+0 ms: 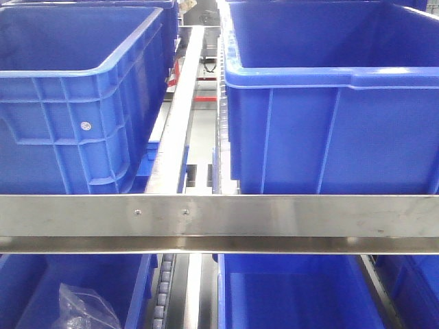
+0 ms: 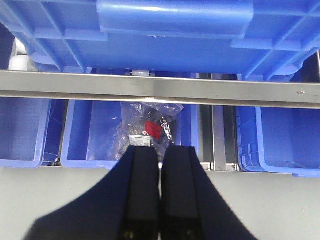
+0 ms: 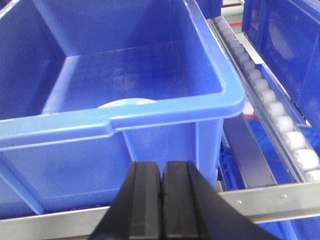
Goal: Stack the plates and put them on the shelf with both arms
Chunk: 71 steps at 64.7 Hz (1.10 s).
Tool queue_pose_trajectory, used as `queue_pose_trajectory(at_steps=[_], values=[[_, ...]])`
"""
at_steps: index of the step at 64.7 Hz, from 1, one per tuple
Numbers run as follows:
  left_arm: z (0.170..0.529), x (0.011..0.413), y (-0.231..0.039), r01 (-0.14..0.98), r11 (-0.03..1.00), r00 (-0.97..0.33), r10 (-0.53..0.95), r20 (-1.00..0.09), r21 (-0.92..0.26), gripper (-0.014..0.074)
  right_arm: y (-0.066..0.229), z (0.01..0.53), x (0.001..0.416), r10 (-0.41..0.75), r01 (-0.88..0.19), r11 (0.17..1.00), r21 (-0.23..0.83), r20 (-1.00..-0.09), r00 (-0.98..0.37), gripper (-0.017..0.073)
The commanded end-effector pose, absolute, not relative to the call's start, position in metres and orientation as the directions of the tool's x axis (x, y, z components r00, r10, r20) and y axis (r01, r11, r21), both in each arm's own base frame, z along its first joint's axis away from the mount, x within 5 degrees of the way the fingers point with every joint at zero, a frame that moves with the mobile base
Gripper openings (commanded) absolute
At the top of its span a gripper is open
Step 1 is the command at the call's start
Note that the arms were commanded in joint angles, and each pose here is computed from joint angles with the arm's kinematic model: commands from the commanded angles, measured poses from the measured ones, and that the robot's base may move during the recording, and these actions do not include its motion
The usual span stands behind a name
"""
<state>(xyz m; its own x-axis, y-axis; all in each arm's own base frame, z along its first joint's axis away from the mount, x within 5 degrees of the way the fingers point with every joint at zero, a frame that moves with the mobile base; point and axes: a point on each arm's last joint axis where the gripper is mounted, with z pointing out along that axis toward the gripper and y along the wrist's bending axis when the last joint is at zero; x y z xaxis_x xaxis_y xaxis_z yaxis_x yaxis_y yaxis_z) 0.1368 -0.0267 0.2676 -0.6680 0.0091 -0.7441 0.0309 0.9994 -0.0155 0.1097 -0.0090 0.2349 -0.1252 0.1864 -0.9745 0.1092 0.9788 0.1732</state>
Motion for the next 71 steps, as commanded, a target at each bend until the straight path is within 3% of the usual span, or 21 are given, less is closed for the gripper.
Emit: queue_pose_trajectory(at_steps=[1, 23, 46, 71], values=[[0.281, 0.141, -0.03, 0.058, 0.998, -0.605, 0.012, -0.796, -0.029, 0.0097, -0.011, 0.254, 0.112, 0.17, 0.102, 0.98, 0.169, -0.985, 0.0, 0.0047], [0.281, 0.141, -0.03, 0.058, 0.998, -0.605, 0.012, -0.796, -0.029, 0.0097, -0.011, 0.254, 0.111, 0.17, 0.102, 0.98, 0.169, -0.985, -0.001, 0.0047], [0.281, 0.141, -0.03, 0.058, 0.998, -0.605, 0.012, -0.796, -0.029, 0.0097, -0.007, 0.211, 0.066, 0.167, 0.075, 0.981, 0.177, -0.978, 0.127, 0.0047], [0.281, 0.141, -0.03, 0.059, 0.998, -0.602, 0.012, -0.798, -0.03, 0.0097, -0.004, 0.206, 0.055, 0.176, 0.062, 0.981, 0.184, -0.978, 0.11, 0.0047]])
